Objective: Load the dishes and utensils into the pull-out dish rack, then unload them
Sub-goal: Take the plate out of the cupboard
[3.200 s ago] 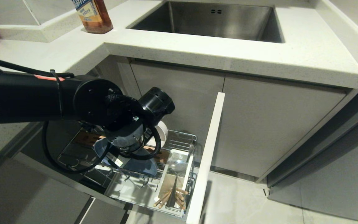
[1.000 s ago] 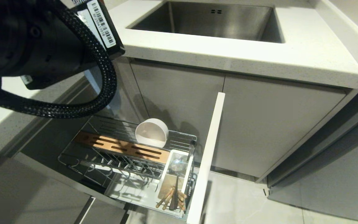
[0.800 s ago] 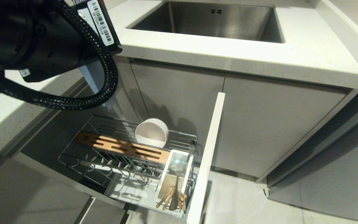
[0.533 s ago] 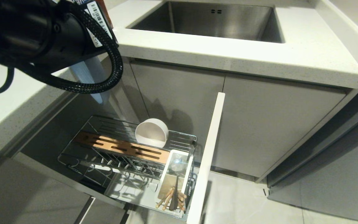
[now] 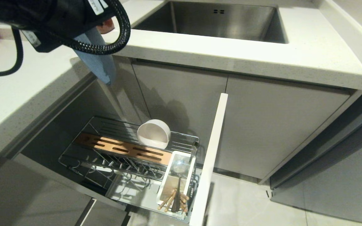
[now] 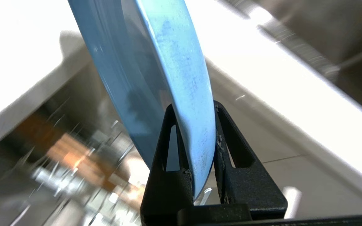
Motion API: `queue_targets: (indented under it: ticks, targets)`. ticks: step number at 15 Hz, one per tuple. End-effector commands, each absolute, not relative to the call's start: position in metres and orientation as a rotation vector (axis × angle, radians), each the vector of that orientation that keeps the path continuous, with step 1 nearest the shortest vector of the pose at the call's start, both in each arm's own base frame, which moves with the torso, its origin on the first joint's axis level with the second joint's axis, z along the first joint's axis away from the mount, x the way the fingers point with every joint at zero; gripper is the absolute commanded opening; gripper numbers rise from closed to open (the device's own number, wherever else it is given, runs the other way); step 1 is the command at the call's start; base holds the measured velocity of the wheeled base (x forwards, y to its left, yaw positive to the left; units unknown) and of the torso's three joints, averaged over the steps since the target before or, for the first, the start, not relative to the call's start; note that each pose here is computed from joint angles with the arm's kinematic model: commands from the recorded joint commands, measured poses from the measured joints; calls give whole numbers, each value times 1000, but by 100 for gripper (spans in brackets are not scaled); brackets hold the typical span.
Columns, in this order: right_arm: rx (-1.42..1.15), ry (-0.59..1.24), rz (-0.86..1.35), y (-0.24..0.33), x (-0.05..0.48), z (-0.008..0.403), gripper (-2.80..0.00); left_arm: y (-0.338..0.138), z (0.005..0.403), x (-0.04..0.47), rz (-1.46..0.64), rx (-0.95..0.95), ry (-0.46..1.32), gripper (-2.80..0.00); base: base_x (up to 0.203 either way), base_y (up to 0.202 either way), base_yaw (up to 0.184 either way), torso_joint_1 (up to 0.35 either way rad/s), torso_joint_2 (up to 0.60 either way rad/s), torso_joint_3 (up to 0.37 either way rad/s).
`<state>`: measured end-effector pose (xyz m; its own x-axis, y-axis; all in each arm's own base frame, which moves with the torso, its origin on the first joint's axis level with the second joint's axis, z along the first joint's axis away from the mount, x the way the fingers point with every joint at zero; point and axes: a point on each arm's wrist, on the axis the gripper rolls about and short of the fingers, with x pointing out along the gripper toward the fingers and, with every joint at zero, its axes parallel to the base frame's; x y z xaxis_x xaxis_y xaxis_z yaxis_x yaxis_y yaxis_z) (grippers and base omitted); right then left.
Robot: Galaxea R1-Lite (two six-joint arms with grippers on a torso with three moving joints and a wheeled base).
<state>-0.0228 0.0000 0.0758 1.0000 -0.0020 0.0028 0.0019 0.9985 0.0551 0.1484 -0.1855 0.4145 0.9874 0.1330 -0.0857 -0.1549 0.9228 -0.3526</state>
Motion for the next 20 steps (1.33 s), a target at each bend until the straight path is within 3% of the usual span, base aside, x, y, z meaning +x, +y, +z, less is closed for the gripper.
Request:
queue_targets:
  ticks: [1,5,9,17,20]
  targets:
    - [55,-3,-1,0,-23,76,-280,-179,430,138,115,-390,9,-280,0,0,0,0,0,0]
    - [55,-3,-1,0,-23,76,-280,-167,458,139,127,-430,-128,-280,0,0,0,0,0,0]
    - [55,-2,-1,0,-23,76,-280,-142,466,161,286,-386,-198,-280,0,0,0,0,0,0]
    - [55,-3,-1,0,-23,76,-280,-81,464,202,518,-162,-208,-280,0,0,0,0,0,0]
    - [55,-2,-1,0,-23,76,-280,-52,452,201,562,-6,-73,-280,0,0,0,0,0,0]
